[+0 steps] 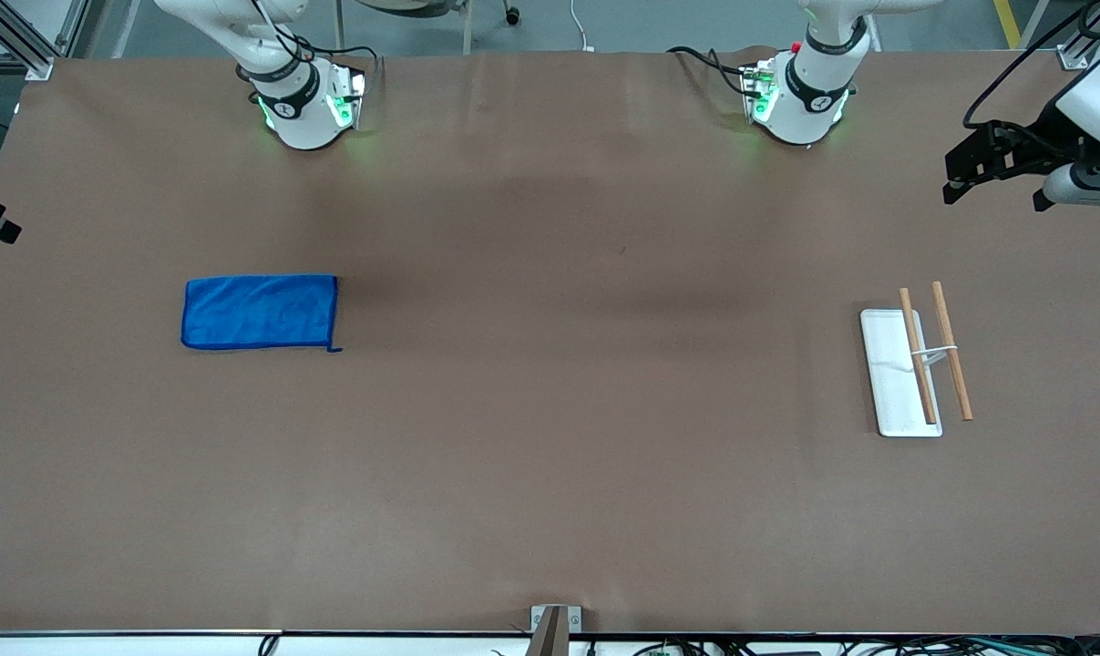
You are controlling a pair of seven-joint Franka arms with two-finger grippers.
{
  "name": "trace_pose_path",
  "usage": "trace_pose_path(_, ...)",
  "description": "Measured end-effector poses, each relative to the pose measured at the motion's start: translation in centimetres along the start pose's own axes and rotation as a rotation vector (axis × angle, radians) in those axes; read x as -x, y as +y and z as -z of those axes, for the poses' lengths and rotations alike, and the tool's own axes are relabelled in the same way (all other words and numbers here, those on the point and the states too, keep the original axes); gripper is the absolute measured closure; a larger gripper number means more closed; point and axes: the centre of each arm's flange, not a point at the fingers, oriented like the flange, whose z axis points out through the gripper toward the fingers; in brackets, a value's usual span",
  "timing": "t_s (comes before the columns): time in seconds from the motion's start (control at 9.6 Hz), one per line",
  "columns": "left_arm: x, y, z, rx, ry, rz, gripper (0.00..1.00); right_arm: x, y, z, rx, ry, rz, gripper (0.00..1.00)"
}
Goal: Right arm passes towel to left arm to hang
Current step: 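Move the right gripper down over the blue towel's edge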
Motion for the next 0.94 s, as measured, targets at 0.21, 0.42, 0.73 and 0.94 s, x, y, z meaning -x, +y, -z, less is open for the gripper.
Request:
trace_pose_path(0.21,-0.2,0.0,-0.2,0.001,-0.003,-0.002,0.0,0.0,0.0,0.0,0.0,0.0,0.0,0.0)
trace_pose_path(0.42,-0.4,-0.1,-0.4,0.001,-0.006,-0.001,0.0,0.1,-0.1,-0.2,0.001,-0.01,0.003,0.0)
trace_pose_path(0.73,-0.5,-0.3,-0.1,0.002,0.002,0.002,0.0,-0.1,-2.3,-6.0,0.009,-0.105,0.047,0.0)
trace_pose_path(0.94,-0.8,0.1,-0.3,0.003,-0.002,-0.005,0.0,-0.9,-3.6,-14.1,0.013,-0.113,0.072,0.0)
